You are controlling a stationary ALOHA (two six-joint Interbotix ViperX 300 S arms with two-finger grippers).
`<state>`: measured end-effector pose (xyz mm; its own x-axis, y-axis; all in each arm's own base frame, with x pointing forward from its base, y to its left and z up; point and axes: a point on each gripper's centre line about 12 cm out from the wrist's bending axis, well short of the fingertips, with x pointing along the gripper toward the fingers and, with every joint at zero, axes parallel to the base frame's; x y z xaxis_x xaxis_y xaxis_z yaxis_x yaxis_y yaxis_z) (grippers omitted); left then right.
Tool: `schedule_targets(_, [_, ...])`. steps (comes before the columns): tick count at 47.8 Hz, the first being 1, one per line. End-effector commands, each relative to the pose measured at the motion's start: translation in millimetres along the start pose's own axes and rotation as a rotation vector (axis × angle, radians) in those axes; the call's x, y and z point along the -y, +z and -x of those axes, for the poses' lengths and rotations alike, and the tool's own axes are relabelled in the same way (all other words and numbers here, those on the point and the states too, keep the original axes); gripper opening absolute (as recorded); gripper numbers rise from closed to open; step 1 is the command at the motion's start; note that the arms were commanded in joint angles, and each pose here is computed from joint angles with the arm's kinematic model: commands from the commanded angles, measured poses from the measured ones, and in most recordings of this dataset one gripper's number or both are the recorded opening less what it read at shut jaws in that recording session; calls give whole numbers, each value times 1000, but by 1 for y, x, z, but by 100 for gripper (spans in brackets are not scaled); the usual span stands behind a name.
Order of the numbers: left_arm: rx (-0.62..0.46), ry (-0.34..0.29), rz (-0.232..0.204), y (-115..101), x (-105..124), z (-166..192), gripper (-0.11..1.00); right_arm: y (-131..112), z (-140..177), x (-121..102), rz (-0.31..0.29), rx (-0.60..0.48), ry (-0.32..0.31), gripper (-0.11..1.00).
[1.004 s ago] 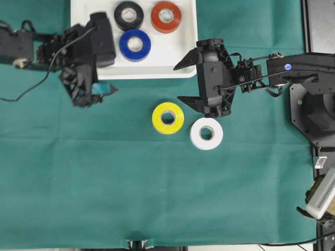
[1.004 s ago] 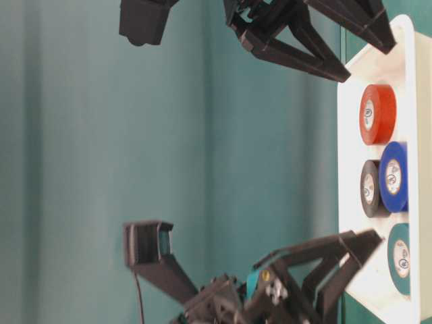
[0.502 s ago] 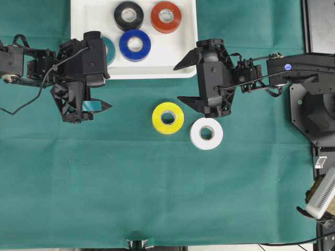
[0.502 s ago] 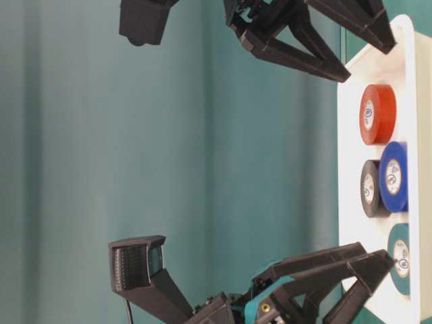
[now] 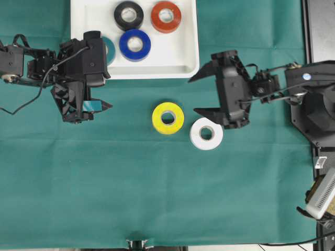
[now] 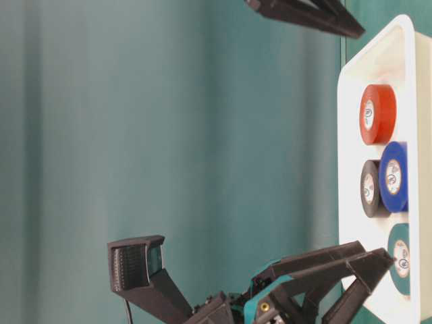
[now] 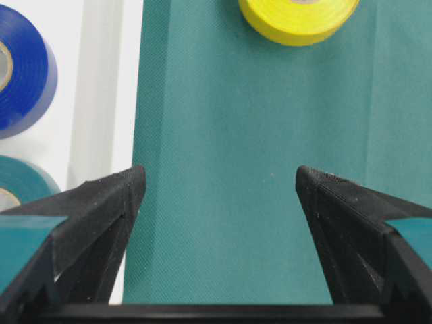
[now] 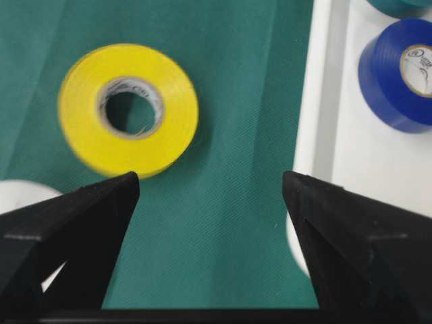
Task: Put the tape alternately from left to right into the white case.
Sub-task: 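Move the right gripper down into the white tape roll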
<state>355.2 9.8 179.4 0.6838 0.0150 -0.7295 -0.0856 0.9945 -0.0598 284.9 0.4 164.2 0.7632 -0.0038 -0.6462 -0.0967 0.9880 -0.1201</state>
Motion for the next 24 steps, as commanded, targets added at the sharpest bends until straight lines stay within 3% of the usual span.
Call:
schedule_targets(1, [32, -4, 2, 8, 1, 5, 100, 6, 10, -3, 2, 44, 7, 78])
schedule_targets(24, [30, -3, -1, 8, 1, 5, 100, -5, 22, -21, 39, 56, 55, 78])
